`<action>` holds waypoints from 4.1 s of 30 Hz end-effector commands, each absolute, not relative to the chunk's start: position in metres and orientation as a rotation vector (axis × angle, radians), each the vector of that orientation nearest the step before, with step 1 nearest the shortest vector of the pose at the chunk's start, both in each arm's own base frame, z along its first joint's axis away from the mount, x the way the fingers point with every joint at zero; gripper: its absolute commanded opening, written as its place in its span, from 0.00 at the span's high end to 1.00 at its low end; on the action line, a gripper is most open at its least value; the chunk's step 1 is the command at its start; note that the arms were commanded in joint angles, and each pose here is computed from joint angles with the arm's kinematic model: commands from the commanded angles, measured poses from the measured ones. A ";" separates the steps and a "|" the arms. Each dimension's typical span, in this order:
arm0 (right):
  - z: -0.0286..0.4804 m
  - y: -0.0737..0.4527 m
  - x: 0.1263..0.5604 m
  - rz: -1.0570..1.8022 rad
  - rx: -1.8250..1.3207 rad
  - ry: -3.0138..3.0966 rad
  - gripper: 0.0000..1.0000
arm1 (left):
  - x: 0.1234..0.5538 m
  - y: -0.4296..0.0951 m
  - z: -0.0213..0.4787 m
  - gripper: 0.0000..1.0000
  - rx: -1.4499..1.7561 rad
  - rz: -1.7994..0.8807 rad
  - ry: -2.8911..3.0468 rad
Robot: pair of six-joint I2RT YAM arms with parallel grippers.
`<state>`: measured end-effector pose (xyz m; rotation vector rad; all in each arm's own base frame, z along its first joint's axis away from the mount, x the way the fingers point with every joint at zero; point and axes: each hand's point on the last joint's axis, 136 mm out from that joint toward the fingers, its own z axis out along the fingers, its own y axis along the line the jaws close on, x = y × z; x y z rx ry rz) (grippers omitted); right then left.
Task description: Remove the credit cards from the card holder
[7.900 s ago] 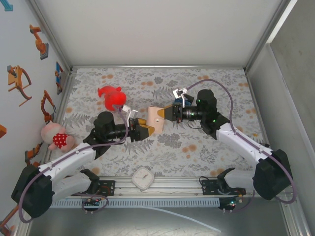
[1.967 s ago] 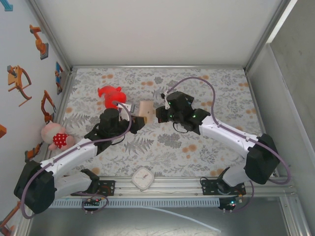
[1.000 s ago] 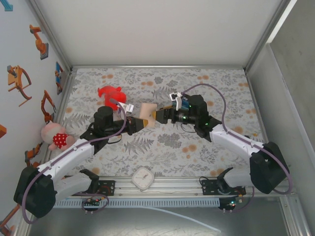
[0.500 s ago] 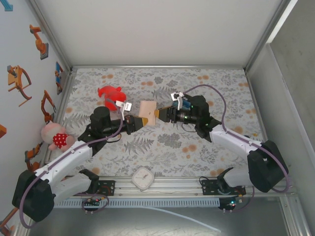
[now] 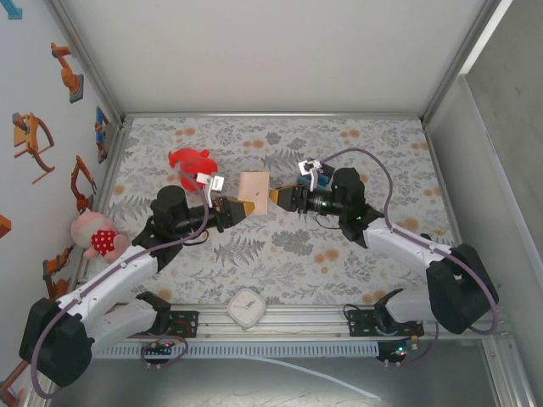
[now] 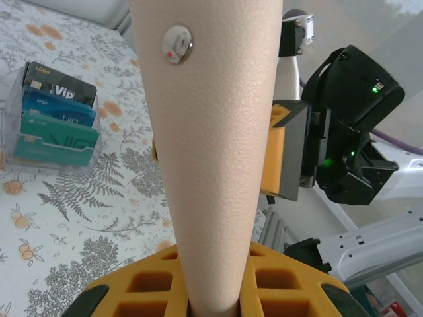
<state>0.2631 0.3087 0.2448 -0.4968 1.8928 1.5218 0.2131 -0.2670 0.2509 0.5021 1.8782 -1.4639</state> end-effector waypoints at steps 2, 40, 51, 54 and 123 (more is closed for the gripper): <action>0.257 0.306 0.261 1.538 -0.505 1.844 0.54 | 0.209 -0.269 0.274 1.00 0.545 -1.500 1.775; 0.246 0.312 0.256 1.620 -0.515 1.836 0.64 | 0.206 -0.275 0.286 1.00 0.567 -1.564 1.694; 0.256 0.315 0.248 1.671 -0.544 1.803 0.61 | 0.213 -0.281 0.280 1.00 0.558 -1.569 1.718; 0.264 0.316 0.243 1.687 -0.570 1.774 0.57 | 0.216 -0.282 0.278 1.00 0.555 -1.572 1.725; 0.255 0.281 0.253 0.985 -0.449 2.067 1.00 | 0.253 -0.303 0.213 0.42 0.512 -1.237 2.057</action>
